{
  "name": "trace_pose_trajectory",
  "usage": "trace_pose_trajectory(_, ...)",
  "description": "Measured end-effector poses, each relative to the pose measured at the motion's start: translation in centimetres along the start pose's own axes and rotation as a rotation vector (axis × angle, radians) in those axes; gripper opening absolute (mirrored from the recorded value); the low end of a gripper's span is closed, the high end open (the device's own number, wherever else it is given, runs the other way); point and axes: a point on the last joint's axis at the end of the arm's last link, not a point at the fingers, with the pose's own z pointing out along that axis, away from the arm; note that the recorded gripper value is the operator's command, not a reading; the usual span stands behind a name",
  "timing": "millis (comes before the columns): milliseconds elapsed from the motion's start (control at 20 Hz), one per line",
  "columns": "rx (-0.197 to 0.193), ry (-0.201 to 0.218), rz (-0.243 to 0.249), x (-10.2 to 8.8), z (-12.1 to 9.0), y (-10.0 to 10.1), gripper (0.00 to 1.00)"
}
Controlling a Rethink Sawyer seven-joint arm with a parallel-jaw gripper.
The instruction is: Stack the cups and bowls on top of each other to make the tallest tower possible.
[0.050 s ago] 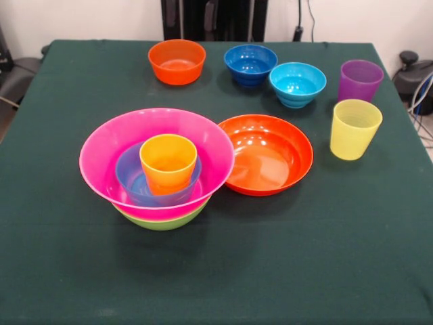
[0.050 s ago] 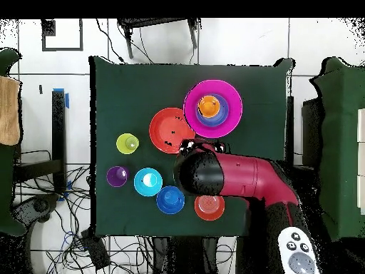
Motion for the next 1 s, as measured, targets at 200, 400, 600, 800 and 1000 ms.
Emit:
trace_pose_trajectory(200, -0.004, -0.001, -0.009, 0.4, 1.0, 0.1, 1.0)
trace_pose_trajectory(400, -0.015, -0.034, -0.031, 1.0, 2.6, 1.1, 1.0)
trace_pose_trajectory(600, -0.034, -0.053, -0.044, 2.0, 3.8, 2.3, 1.0)
trace_pose_trajectory(800, -0.05, -0.047, -0.052, 3.5, 4.8, 3.2, 1.0)
trace_pose_trajectory(1000, -0.06, -0.018, -0.054, 5.0, 5.5, 3.6, 1.0)
